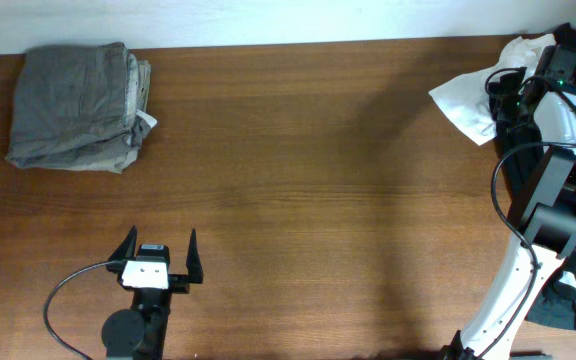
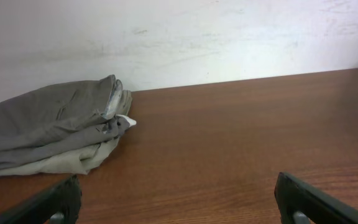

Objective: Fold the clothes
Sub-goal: 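Reach the right gripper to the black trousers pile and grasp them, then drag the black trousers with the right gripper to the table center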

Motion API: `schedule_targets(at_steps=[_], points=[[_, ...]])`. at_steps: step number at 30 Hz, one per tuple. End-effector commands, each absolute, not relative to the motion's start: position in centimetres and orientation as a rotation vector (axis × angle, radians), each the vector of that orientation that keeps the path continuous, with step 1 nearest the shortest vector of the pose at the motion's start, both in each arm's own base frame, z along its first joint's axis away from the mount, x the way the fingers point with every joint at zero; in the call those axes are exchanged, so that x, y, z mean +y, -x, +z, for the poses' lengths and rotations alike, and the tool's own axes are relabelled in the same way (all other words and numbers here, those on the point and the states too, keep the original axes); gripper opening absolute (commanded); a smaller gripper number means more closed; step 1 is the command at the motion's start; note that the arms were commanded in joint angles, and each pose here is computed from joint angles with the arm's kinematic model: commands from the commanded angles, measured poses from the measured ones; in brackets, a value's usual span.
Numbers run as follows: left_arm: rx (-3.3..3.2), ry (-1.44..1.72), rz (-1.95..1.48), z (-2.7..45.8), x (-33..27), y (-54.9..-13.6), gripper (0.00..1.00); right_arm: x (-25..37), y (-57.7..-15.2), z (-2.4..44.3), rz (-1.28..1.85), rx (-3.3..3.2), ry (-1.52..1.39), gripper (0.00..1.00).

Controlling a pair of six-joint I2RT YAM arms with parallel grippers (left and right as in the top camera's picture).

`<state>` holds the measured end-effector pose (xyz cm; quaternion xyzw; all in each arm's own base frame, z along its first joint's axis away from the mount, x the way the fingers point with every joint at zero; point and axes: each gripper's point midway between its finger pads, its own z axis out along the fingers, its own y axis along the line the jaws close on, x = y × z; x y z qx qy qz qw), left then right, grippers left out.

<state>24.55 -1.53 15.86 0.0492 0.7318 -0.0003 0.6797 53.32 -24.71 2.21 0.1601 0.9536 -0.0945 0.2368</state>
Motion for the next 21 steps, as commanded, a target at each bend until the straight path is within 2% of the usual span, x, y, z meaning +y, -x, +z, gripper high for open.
schedule_targets(at_steps=[1,2,3,4,12,21], points=[[1.645,-0.120,0.016,15.6,-1.5,-24.6,0.99,-24.2,-53.7,2.1,-0.244,2.616,-0.429,0.40],[1.645,-0.120,0.016,15.6,-1.5,-24.6,0.99,-24.2,-53.8,2.5,-0.243,2.610,-0.429,0.21],[1.645,-0.120,0.016,15.6,-1.5,-24.6,0.99,-24.1,-53.9,3.2,-0.244,2.600,-0.430,0.07],[1.645,-0.120,0.016,15.6,-1.5,-24.6,0.99,-24.1,-54.1,4.1,-0.245,2.584,-0.435,0.04],[1.645,-0.120,0.016,15.6,-1.5,-24.6,0.99,-23.7,-54.0,12.6,-0.240,2.449,-0.496,0.04],[1.645,-0.120,0.016,15.6,-1.5,-24.6,0.99,-23.0,-52.5,17.2,-0.218,2.398,-0.558,0.04]])
